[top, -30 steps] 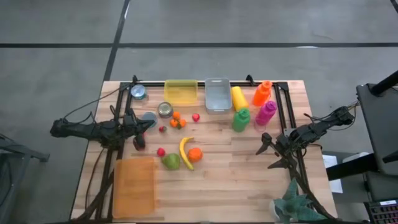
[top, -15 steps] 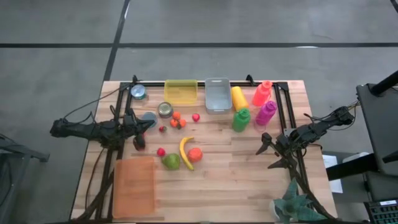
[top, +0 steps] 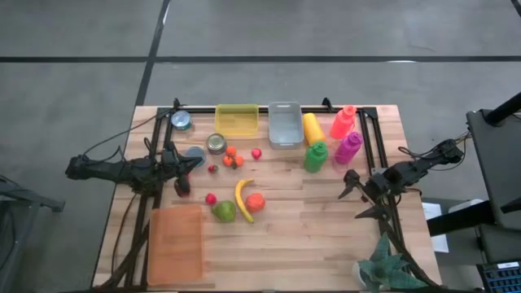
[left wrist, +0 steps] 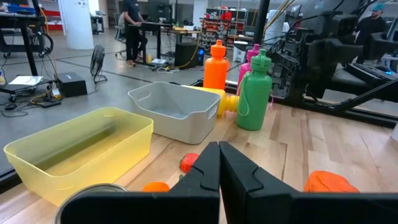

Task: Pick & Place Food Item
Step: Put the orange tumbler into the orange bin

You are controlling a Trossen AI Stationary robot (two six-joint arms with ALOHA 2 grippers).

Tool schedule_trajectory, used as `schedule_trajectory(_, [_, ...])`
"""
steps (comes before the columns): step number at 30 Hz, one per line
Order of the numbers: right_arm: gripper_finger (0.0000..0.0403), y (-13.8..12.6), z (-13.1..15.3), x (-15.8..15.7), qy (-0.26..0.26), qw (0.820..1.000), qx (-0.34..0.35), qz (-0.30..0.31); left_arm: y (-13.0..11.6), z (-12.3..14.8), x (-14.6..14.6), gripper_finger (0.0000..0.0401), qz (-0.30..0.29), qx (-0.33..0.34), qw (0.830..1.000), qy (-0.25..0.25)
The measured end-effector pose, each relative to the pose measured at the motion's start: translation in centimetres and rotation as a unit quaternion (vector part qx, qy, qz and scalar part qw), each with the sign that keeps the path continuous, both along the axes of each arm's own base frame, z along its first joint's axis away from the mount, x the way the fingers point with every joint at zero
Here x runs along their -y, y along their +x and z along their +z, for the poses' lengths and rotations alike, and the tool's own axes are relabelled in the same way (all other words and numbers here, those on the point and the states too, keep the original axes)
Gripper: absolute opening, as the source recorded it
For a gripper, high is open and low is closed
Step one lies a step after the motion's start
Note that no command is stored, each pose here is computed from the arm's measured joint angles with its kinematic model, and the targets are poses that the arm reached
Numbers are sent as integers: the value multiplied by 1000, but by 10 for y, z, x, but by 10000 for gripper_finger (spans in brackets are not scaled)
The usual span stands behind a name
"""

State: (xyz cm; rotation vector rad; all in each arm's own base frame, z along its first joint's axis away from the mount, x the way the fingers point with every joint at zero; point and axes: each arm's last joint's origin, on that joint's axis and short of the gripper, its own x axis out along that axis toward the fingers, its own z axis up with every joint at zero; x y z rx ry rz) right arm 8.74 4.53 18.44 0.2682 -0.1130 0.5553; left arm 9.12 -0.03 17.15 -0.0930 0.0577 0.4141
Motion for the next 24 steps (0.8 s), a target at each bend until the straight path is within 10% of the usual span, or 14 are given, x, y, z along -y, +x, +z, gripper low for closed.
schedule_trajectory(10, [361,0,4,1,-3,1000,27,-13,0,0,0,0,0,0,1000,0])
schedule_trajectory(24, [361,2,22,12,-58,978,-51,-194,0,0,0,0,0,0,1000,0])
